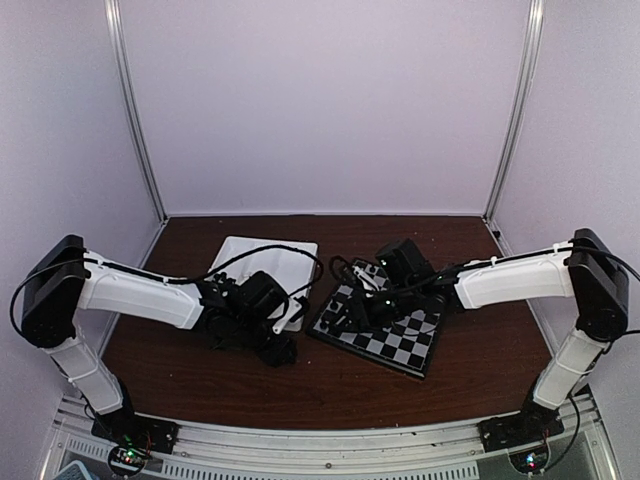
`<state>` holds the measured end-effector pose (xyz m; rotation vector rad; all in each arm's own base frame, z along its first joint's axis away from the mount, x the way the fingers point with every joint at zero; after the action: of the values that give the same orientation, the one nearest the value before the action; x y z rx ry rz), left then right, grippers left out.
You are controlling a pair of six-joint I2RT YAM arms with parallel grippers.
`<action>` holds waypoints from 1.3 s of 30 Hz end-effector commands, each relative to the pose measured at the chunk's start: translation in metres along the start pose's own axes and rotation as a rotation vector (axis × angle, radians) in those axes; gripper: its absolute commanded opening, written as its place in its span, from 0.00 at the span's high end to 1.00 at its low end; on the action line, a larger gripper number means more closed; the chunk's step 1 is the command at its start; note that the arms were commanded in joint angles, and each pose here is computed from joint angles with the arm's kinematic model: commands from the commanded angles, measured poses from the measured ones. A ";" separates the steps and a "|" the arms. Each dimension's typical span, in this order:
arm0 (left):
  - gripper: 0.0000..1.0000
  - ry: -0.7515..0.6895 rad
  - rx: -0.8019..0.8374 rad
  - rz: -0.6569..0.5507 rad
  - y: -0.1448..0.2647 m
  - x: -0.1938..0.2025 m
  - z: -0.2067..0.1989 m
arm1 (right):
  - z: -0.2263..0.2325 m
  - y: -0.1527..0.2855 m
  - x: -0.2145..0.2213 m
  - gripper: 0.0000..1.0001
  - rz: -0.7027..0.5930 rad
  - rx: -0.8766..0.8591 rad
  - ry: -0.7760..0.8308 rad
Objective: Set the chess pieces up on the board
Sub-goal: Pick up the chess piece at the center of the board.
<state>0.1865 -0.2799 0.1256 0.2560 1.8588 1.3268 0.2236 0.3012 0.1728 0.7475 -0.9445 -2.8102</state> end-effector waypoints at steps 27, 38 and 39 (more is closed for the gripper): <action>0.52 -0.105 0.043 0.038 -0.004 0.010 -0.006 | 0.006 0.007 -0.006 0.63 -0.034 0.013 0.032; 0.67 -0.138 0.012 0.065 -0.020 0.003 -0.006 | 0.007 0.011 -0.006 0.63 -0.038 0.029 0.043; 0.67 -0.139 0.013 0.063 -0.020 0.001 -0.007 | 0.006 0.010 -0.006 0.63 -0.036 0.028 0.042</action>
<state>0.1814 -0.2851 0.1076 0.4115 1.7895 1.3090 0.2226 0.2981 0.1726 0.7610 -0.9858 -2.7908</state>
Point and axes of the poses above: each gripper's point midway between its finger pads, its own y axis back along the fingers, its own z axis along the line the jaws close on, x = y × z, the point moved 10 cm from there along y, back along the fingers, and after that the axes turned 1 degree about y, right-handed, at the moved point
